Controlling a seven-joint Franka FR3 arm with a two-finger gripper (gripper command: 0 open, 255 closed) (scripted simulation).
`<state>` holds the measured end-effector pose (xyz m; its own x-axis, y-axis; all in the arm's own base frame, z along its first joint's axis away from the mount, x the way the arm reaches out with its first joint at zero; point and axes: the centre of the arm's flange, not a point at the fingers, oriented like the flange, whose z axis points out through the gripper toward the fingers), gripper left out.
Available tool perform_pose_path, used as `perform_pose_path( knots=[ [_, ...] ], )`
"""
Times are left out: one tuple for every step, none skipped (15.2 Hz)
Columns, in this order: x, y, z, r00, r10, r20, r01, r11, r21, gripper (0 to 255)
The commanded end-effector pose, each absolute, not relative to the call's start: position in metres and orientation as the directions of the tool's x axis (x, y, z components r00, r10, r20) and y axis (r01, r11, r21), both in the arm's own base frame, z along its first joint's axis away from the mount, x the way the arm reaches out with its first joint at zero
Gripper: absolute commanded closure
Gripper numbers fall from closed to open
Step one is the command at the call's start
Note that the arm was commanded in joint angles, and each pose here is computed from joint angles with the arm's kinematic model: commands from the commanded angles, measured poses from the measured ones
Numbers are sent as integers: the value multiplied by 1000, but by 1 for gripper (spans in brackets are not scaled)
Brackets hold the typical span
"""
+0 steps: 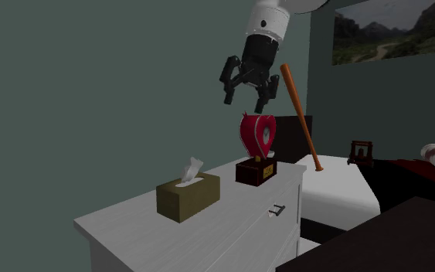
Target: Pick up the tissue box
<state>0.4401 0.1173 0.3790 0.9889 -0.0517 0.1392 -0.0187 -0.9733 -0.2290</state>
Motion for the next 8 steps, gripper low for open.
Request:
perform_pose_path(
  knots=[
    [455, 128, 360, 987, -65, 144, -27, -969, -245, 0],
    [462, 133, 351, 987, -70, 146, -31, -967, -253, 0],
    [469, 138, 342, 986, -76, 148, -35, -965, -261, 0],
    [476, 143, 333, 985, -82, 149, -39, -962, -269, 0],
    [484, 148, 323, 985, -88, 151, -43, -960, -277, 0],
    [491, 153, 314, 984, -94, 152, -47, -957, -285, 0],
    [498, 158, 305, 983, -100, 153, -51, -955, -293, 0],
    [505, 163, 296, 982, -105, 155, -55, -952, -301, 0]
  ],
)
